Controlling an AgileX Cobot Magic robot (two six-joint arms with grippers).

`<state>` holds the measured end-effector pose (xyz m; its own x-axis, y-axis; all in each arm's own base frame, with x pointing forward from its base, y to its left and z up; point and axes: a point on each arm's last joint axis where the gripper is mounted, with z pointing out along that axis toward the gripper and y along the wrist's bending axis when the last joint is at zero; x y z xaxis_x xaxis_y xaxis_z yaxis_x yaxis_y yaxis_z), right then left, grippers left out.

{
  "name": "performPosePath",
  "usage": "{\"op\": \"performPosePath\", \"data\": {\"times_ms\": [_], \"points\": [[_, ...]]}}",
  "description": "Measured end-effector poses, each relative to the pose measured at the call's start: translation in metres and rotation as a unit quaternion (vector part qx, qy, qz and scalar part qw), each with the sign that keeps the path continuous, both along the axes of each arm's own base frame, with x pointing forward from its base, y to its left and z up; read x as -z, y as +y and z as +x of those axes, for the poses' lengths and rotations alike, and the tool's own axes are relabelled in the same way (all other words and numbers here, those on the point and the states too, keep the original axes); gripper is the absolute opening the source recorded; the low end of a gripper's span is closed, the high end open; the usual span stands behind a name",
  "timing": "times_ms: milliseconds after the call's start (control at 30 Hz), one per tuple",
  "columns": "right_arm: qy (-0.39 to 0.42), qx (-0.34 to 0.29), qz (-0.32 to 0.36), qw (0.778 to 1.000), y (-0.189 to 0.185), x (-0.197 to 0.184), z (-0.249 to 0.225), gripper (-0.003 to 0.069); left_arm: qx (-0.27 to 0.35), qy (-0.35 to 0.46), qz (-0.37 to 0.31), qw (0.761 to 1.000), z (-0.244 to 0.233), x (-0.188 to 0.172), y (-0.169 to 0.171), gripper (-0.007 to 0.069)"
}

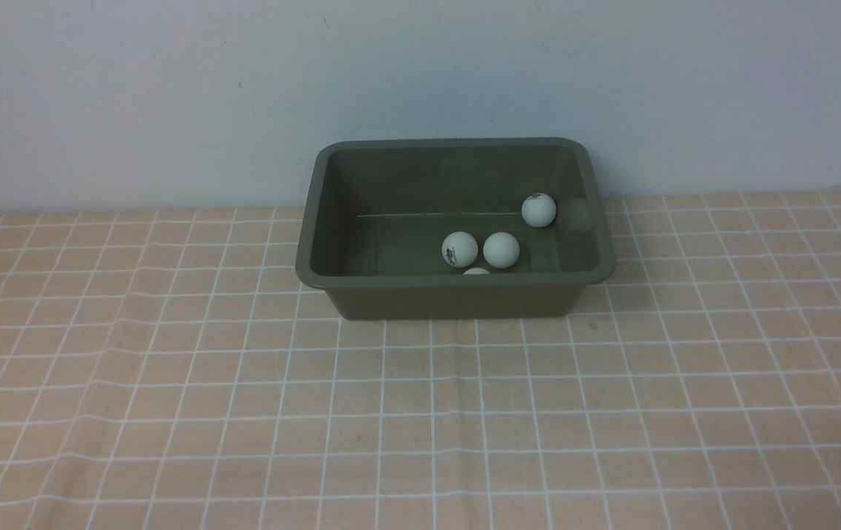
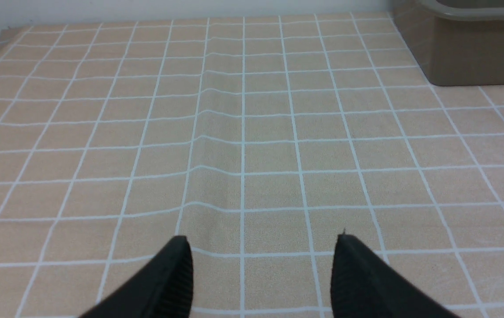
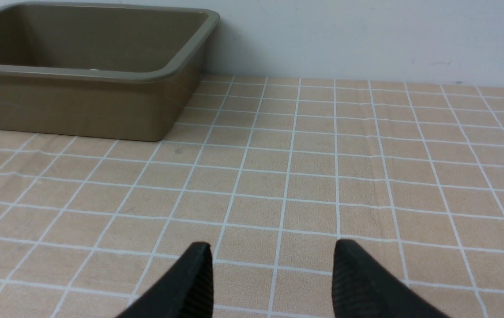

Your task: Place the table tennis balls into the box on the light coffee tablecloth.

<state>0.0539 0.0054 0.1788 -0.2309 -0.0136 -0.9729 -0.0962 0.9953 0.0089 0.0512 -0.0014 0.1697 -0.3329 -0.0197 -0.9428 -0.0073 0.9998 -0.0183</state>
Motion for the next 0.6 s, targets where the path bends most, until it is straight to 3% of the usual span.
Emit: {"op": "performPosePath", "data": {"times_ms": [600], "points": [[0.000, 0.000, 0.000, 1.000, 0.0000, 0.0000, 0.0000, 0.0347, -0.023, -0.002, -0.004, 1.000, 0.0001, 0.0000, 0.0036, 0.0351]]}}
